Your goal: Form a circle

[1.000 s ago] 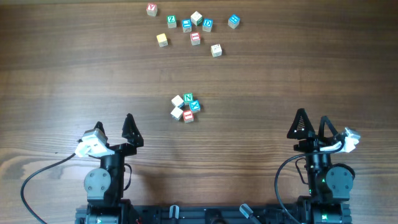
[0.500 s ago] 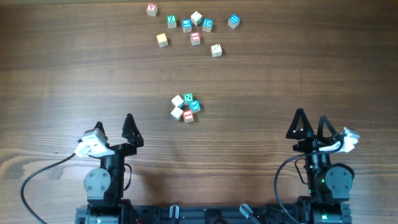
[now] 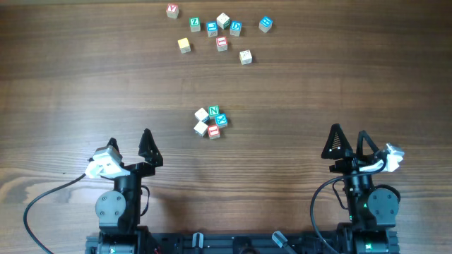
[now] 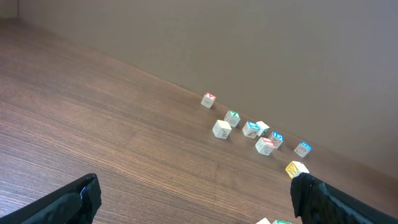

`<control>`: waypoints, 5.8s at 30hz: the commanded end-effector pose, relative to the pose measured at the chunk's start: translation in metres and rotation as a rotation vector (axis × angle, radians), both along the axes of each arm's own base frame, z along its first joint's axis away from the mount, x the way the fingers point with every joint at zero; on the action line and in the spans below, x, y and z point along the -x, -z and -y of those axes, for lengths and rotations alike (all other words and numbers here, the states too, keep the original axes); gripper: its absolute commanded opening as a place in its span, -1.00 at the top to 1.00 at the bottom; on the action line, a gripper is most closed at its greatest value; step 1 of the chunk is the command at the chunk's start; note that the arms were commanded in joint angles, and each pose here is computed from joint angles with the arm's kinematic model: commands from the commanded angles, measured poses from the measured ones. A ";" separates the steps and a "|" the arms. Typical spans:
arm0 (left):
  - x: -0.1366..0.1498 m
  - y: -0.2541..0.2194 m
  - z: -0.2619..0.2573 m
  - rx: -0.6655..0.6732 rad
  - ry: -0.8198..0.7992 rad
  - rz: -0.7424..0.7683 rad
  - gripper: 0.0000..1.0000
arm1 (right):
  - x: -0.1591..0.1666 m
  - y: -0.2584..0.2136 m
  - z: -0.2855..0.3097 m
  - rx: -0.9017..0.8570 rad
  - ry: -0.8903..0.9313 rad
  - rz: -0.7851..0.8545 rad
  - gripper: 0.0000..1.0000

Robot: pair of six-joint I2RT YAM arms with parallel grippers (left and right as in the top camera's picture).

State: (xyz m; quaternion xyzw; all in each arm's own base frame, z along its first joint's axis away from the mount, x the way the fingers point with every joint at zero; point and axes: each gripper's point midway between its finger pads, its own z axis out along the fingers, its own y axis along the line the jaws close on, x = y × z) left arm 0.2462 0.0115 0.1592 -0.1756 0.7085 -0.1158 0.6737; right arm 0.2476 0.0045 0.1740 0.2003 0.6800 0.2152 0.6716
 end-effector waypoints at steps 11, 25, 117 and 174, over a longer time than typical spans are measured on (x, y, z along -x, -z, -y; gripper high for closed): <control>0.001 0.000 -0.003 -0.003 -0.014 0.003 -1.00 | 0.001 -0.003 0.001 0.010 0.005 0.013 -0.99; 0.001 0.000 -0.003 -0.003 -0.014 0.003 -1.00 | 0.001 -0.003 0.003 0.078 0.020 0.014 -0.99; 0.000 0.001 0.006 -0.239 0.054 -0.017 -1.00 | 0.001 -0.003 0.002 0.649 0.016 0.022 -0.99; 0.000 0.001 0.006 -0.239 0.054 -0.017 -1.00 | 0.001 -0.003 0.002 0.649 0.016 0.022 -0.99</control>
